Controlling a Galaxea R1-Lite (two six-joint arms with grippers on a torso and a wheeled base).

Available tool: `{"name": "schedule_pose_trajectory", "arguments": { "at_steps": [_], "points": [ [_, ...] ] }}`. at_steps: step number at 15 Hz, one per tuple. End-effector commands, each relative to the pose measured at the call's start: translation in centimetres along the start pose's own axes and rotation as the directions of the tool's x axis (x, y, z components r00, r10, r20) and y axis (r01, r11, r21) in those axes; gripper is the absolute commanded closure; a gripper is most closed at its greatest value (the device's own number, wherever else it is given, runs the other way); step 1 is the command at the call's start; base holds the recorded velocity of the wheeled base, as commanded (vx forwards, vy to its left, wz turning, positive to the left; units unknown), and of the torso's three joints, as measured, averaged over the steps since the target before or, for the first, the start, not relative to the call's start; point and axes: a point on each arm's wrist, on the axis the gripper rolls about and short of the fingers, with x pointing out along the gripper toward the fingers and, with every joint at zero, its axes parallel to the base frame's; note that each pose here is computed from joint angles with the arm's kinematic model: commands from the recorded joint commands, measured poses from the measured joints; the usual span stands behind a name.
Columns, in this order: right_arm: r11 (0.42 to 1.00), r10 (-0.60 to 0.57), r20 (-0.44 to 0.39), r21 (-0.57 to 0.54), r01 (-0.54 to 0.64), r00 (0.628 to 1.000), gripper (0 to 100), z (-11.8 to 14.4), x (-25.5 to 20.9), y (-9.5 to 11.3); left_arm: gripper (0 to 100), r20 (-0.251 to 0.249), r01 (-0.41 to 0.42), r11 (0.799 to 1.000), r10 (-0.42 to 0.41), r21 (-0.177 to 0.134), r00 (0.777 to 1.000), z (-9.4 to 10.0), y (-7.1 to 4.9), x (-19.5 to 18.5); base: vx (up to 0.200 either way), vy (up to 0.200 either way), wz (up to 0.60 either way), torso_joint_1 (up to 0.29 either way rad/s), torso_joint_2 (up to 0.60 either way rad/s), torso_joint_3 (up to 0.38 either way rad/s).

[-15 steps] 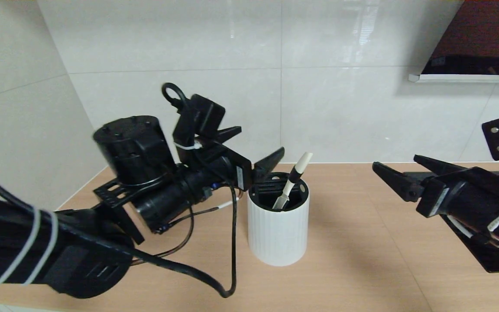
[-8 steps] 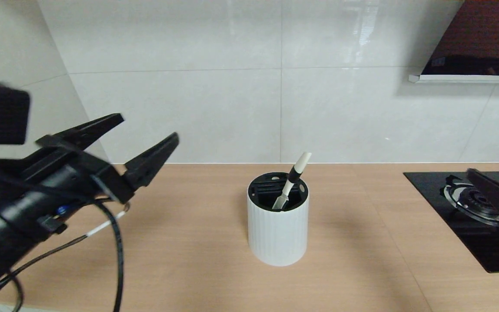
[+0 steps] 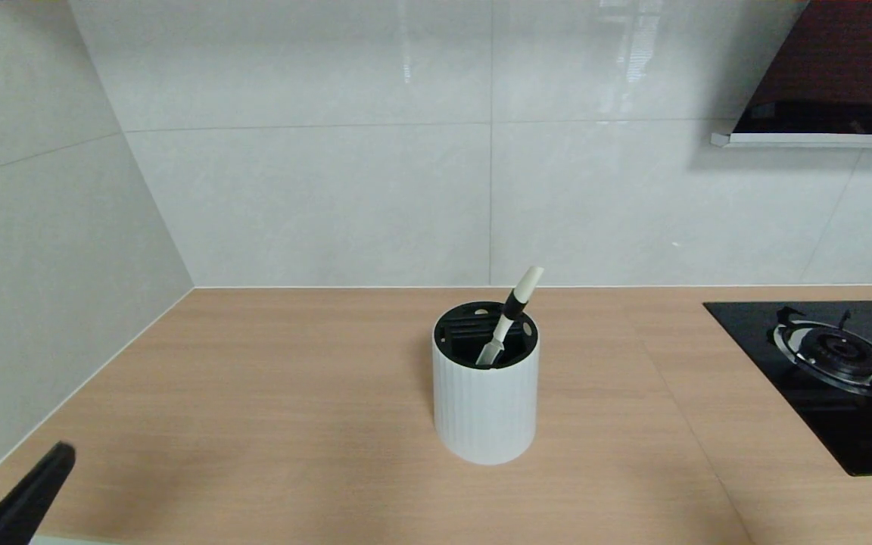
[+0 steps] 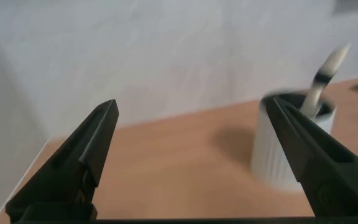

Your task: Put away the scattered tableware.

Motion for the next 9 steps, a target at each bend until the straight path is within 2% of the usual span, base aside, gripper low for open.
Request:
{"name": "schedule_pose_trajectory", "arguments": {
  "at_steps": [1,2,3,4,5,7,8,9],
  "points": [
    [0.996,-0.082,0.143,0.048,0.076,0.986,0,0.4,-3.2,-0.7,0,0.047,-0.13,0.992,0.129,0.009,0.991,-3.4,-0.2,-5.8,0.0,0.0,0.0,0.0,0.0,0.0],
    [0.996,-0.083,0.128,0.04,0.078,0.988,0,0.1,-3.0,-0.6,0,0.054,-0.14,0.99,0.139,0.015,0.989,-5.0,-0.6,-6.5,0.0,0.0,0.0,0.0,0.0,0.0],
    [0.994,-0.104,0.13,0.045,0.099,0.986,0,0.0,-3.0,-0.5,0,0.066,-0.15,0.989,0.15,-0.007,0.987,-5.6,-0.8,-7.0,0.0,0.0,0.0,0.0,0.0,0.0],
    [0.989,-0.146,0.135,0.047,0.14,0.98,0,-0.1,-3.3,-0.2,0,0.032,-0.147,0.989,0.148,-0.024,0.989,-6.0,-0.9,-7.0,0.0,0.0,0.0,0.0,0.0,0.0],
    [0.986,-0.166,0.12,0.028,0.164,0.979,0,-1.8,-3.6,0.3,0,0.016,-0.178,0.984,0.178,-0.034,0.984,-6.1,-0.8,-7.0,0.0,0.0,0.0,0.0,0.0,0.0],
    [0.984,-0.177,0.06,0.015,0.177,0.982,0,-4.2,-2.8,0.4,0,-0.156,-0.188,0.981,0.18,-0.037,0.971,-7.9,-0.9,-7.1,0.0,0.0,0.0,0.0,0.0,0.0],
    [0.982,-0.191,0.051,0.023,0.19,0.98,0,-4.9,-2.6,0.4,0,-0.174,-0.19,0.98,0.177,-0.058,0.969,-8.0,-0.9,-7.1,0.0,0.0,0.0,0.0,0.0,0.0],
    [0.982,-0.189,0.04,0.029,0.188,0.981,0,-5.4,-2.2,0.4,0,-0.154,-0.189,0.979,0.175,-0.08,0.973,-7.9,-0.9,-7.1,0.0,0.0,0.0,0.0,0.0,0.0]
  ]
}}
